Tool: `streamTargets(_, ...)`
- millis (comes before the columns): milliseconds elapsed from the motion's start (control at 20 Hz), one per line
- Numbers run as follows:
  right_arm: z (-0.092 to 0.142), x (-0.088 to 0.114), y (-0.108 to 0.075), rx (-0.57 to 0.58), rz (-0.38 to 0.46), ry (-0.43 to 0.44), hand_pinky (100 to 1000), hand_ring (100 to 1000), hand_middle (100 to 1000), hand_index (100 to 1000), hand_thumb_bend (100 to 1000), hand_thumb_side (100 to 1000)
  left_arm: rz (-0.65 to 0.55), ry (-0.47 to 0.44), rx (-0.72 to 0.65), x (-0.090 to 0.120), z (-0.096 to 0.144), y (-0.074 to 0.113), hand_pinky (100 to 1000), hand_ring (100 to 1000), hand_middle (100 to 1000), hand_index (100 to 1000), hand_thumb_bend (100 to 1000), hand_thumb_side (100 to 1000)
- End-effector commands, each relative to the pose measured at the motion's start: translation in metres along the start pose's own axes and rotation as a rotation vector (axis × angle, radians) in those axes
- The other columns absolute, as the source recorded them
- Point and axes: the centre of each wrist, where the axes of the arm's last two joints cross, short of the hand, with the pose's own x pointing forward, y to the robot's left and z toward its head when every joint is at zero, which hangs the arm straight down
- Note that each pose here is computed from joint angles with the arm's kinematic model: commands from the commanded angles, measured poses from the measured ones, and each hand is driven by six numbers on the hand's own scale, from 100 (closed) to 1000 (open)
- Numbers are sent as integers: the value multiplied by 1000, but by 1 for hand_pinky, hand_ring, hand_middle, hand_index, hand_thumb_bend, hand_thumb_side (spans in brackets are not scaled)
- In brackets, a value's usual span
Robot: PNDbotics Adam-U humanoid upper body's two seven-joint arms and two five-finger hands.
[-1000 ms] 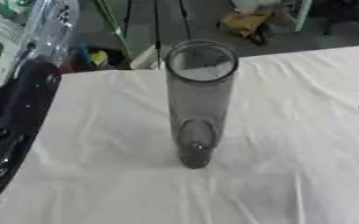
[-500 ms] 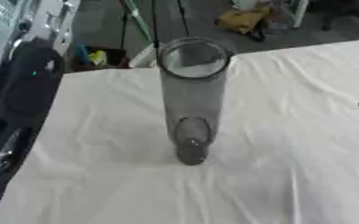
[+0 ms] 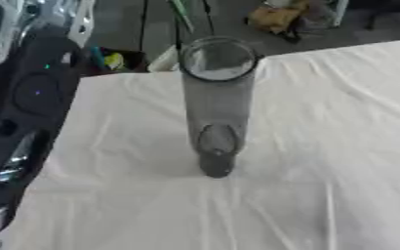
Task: Arrange flowers into the vase.
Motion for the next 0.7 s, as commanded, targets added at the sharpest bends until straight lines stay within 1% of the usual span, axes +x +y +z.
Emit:
streamTargets(50,-5,7,-1,8,-6,-33,717,1000,679,789,100,1000,29,-38,-10,15,-4,-7,100,100,100,100,100,706)
streamTargets(500,-6,8,0,15,-13,-36,717,1000,678,788,100,1000,31,-43,-41,16,-1,-13,100,100,100,100,100,702)
streamTargets(700,-5,7,-1,9,-9,-37,717,1000,677,788,100,1000,13,-56,-94,13,3,-12,100,100,100,100,100,694)
